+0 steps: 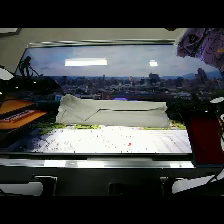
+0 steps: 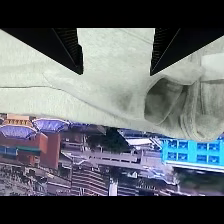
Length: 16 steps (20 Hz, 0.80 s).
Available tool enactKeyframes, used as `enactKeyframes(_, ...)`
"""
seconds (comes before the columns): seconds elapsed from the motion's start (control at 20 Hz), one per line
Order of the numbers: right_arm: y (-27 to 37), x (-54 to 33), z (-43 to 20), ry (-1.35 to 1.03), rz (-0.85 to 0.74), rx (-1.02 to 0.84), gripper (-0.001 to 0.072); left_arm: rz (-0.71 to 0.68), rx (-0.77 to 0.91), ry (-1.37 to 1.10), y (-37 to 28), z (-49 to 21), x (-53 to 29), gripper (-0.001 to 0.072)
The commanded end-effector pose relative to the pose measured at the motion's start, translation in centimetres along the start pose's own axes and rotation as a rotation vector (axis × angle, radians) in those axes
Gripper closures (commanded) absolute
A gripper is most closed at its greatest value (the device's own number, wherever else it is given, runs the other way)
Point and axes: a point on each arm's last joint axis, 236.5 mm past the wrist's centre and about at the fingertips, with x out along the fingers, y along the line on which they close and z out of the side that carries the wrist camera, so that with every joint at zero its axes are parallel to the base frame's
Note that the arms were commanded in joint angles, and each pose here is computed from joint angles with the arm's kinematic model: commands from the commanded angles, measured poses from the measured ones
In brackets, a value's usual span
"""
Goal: Fold the clothes and pants, and hang the long-sleeved shirts on hangers.
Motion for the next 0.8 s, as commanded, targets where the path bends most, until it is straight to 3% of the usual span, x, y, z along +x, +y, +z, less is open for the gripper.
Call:
enactKeyframes(0.0, -1.3, 1.4, -0.2, -0.008, -0.009, 0.022, 0.0098, 0.009, 0.006, -0.011, -0.3, 0.1, -0.5, 0.0232)
enactKeyframes(0.1, -0.5, 2.2, -0.4, -0.010, 0.032, 0.037, 0.0123, 0.006, 0.013, -0.007, -0.7, 0.0, -0.4, 0.0232)
enactKeyframes(0.2, 0.7, 3.5, -1.0, 0.014, 0.022, 0.001, 0.0256, 0.000, 0.024, 0.000, -1.3, -0.2, -0.1, 0.0232)
enactKeyframes(0.3, 2.1, 4.2, -1.5, 0.030, 0.018, -0.029, 0.0544, -0.009, 0.043, 0.013, -2.3, -0.7, 0.4, 0.0273)
enactKeyframes(0.35, 2.9, 3.9, -1.6, 0.025, 0.019, -0.051, 0.0686, -0.019, 0.055, 0.025, -3.1, -1.0, 0.8, 0.0416)
enactKeyframes(0.4, 3.8, 2.9, -1.3, 0.006, 0.022, -0.056, 0.0683, -0.030, 0.069, 0.036, -4.0, -1.5, 1.3, 0.0645)
enactKeyframes(0.45, 4.7, 1.4, -0.9, -0.023, 0.015, -0.044, 0.0683, -0.042, 0.090, 0.042, -5.1, -1.8, 1.8, 0.0687)
enactKeyframes(0.75, 10.4, -10.8, -0.3, -0.192, -0.164, -0.108, 0.0684, -0.176, 0.062, 0.063, -15.7, -5.3, 9.0, 0.0688)
